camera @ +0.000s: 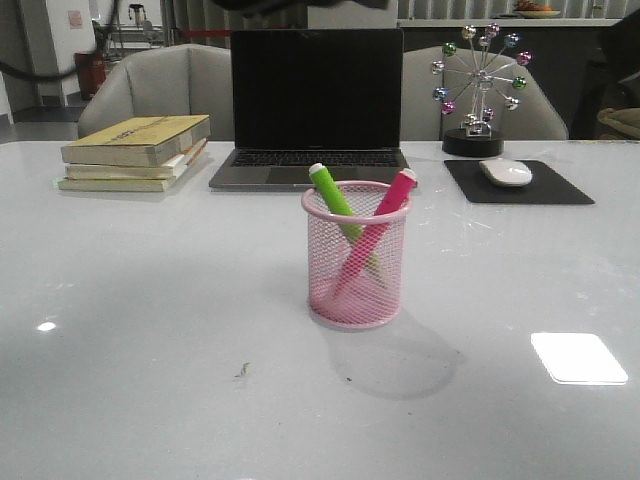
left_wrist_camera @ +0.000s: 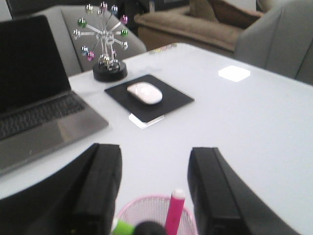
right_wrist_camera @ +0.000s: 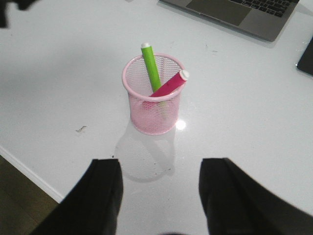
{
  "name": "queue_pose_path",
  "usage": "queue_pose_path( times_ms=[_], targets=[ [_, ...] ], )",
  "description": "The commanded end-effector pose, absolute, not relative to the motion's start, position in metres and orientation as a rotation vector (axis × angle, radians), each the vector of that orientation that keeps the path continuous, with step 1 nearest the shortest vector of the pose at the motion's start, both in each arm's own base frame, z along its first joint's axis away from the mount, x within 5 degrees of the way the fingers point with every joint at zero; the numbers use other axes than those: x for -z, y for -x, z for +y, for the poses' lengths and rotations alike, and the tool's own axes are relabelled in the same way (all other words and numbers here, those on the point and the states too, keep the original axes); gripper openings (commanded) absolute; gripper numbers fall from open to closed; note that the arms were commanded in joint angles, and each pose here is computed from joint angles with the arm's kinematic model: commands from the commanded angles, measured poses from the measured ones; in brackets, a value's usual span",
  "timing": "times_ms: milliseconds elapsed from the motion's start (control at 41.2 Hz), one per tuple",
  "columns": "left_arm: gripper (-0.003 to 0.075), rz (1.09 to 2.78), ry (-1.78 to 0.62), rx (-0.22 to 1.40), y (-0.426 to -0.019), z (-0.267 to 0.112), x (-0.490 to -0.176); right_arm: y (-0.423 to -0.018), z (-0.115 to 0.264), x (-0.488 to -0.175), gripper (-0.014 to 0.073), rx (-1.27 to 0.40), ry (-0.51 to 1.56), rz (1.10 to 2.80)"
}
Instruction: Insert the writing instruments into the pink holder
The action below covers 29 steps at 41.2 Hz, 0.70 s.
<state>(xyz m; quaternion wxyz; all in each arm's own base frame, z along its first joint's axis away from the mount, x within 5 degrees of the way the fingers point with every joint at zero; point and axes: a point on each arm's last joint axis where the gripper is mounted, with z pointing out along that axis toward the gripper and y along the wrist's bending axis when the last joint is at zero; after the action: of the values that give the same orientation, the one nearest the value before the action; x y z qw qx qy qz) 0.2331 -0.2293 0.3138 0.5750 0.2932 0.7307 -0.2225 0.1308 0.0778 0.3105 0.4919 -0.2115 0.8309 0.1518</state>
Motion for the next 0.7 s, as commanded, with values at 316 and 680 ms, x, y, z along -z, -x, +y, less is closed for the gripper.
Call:
queue_pose_path(
  times_ms=[316,680],
  targets=[
    [0.0392,1.915,-0.776,0.46,-0.135,-0.108,-0.387,-0.133,0.077,-0.328,0.0465,-0.369,0.494,1.904],
    [0.0392,1.92,-0.841,0.367,-0.065,-0.055,-0.344,-0.133,0.077,-0.328,0.0465,-0.369,0.494,1.904]
  ],
)
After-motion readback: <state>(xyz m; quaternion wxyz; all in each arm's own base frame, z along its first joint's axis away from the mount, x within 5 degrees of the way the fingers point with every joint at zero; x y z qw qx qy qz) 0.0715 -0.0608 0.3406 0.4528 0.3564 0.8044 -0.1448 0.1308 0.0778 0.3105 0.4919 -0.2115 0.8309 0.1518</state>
